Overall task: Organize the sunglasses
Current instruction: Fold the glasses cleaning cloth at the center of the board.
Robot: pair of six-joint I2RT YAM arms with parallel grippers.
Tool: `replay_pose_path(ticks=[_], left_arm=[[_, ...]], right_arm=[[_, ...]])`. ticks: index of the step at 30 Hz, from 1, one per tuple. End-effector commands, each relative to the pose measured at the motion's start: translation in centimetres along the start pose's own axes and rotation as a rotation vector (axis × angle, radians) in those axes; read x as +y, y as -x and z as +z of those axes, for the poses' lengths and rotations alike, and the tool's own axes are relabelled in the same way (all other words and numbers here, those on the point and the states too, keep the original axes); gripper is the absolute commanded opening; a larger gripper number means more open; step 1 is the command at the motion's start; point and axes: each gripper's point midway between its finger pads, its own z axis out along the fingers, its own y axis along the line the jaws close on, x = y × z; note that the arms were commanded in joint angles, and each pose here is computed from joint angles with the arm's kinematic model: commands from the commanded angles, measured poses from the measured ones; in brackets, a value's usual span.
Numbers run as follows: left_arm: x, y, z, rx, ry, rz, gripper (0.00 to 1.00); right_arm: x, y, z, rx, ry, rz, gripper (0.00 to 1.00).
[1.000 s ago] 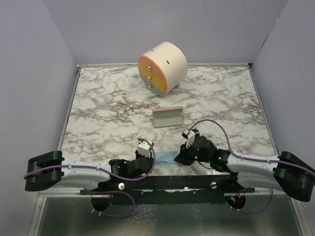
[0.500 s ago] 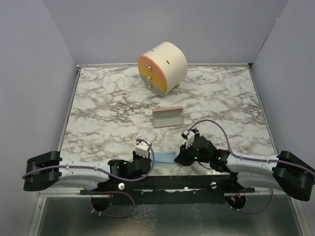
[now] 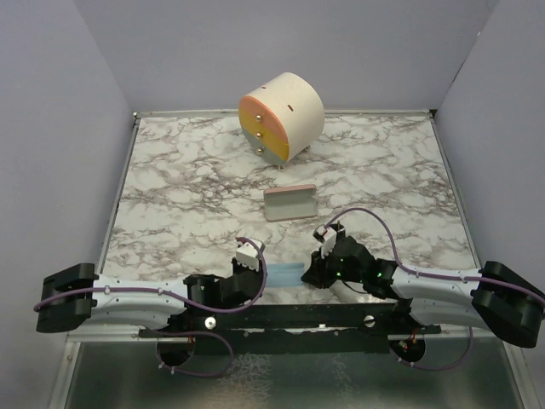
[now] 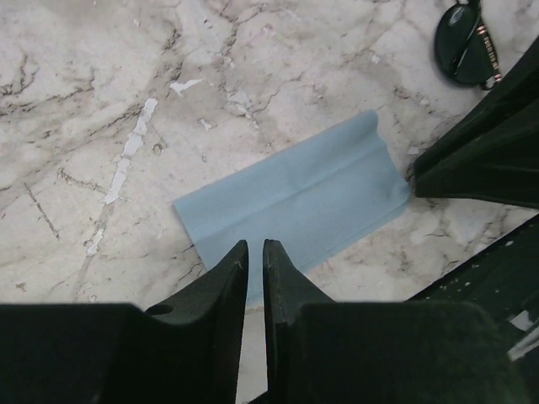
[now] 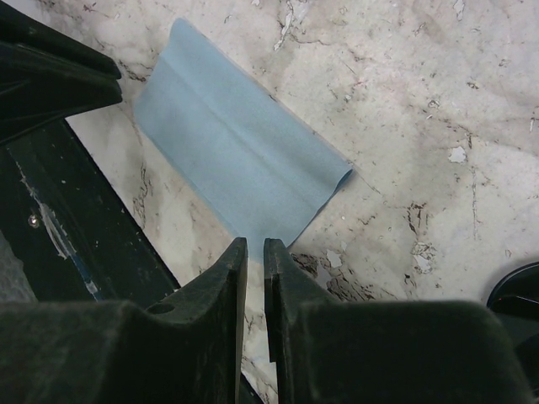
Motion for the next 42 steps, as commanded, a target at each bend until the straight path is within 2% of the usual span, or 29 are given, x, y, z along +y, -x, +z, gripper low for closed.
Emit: replay_pose_path(ticks=[1,18,35,39,42], left_arm=[[-1.0,2.1,-0.8,-0.039,-0.019,-0.005,0.17],[0.2,0.0,0.3,-0.030,0.011,-0.016,0.13],[0.1,0.9,0.4,-0.070,0.012,-0.011,0.15],[0.2,1.0,0.4,-0.077,0.016,-0.006,0.16],[0.3,0.8,0.5,-0.072,0.017,-0.004,0.16]], right_arm=[[0.1,0.1,0.0,-0.011,0.000,-0.003,0.15],[-0.4,0.1,0.3,-0.010,-0.027,-0.001,0.15],[-0.6,1.5,0.5,-0.039,-0.059,-0.022,0.14],[-0.5,2.5,0.6,-0.060,-0.070,-0.035,0.04],[-0.5,3.5,0.8,-0.081,-0.083,-0.040,0.01]])
